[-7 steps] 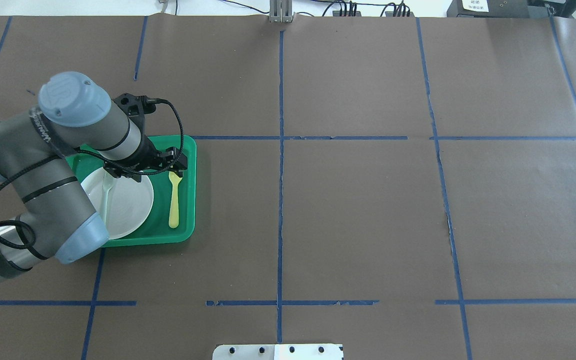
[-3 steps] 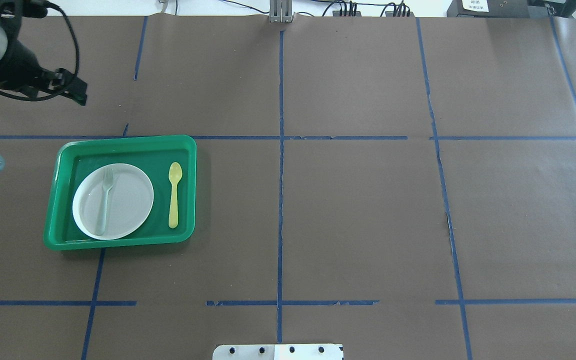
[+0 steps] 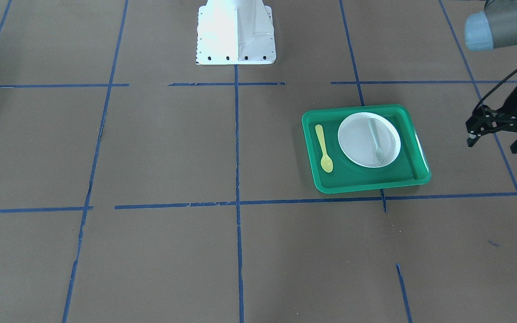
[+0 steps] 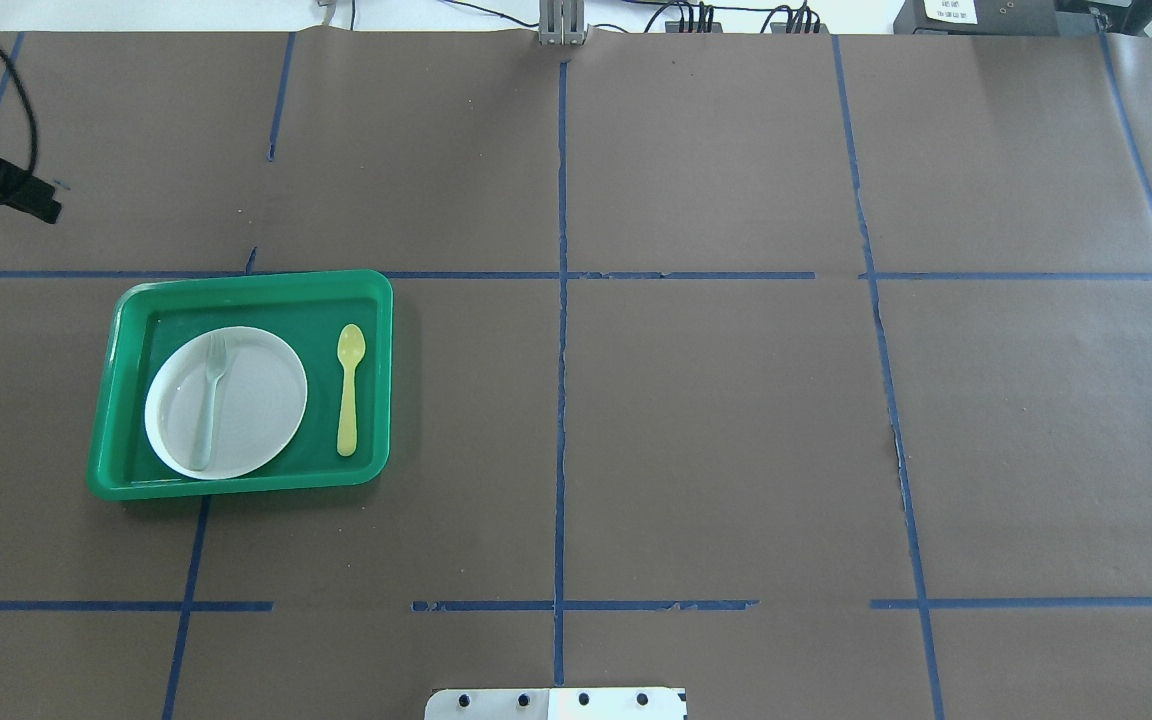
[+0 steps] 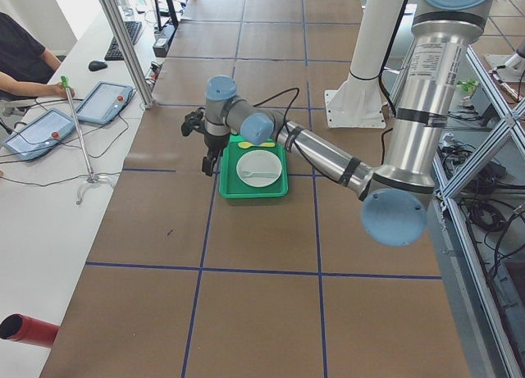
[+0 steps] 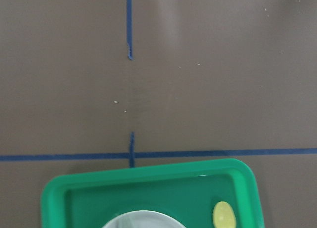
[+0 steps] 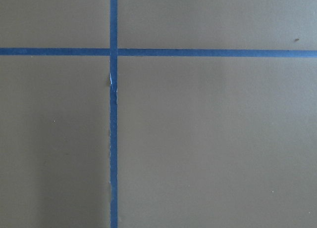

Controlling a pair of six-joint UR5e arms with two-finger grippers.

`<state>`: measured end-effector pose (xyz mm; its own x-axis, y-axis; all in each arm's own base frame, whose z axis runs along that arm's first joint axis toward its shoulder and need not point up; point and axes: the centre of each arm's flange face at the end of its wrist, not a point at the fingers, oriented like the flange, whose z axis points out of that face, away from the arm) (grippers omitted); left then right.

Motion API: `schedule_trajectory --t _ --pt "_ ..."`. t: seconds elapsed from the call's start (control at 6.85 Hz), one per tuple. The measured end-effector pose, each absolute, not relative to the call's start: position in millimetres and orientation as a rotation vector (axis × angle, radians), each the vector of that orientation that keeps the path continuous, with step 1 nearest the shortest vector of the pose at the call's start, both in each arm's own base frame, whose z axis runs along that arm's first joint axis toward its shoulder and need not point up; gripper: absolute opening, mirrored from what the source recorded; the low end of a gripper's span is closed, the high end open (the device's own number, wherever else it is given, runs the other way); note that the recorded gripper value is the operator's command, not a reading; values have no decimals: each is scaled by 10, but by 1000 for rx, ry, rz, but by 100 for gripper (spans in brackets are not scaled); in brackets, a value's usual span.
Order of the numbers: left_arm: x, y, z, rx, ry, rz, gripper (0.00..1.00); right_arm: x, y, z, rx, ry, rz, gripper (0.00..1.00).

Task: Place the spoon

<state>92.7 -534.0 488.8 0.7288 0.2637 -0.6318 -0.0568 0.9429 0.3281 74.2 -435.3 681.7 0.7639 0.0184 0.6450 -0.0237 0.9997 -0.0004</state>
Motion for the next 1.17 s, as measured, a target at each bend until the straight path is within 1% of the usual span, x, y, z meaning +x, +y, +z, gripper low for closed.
schedule_trajectory --t 0.29,0.44,0.73,1.17 --pt "136 -5225 5832 246 759 184 100 742 -4354 6817 8 -701 23 100" --pt "-86 -5164 6089 219 758 156 100 742 -4354 6816 8 -701 23 100" --pt "-421 -5031 6376 129 752 59 100 742 -4354 6816 9 -701 23 100" --pt "-550 -4924 6514 25 750 -10 100 742 -4354 6816 8 -701 23 100"
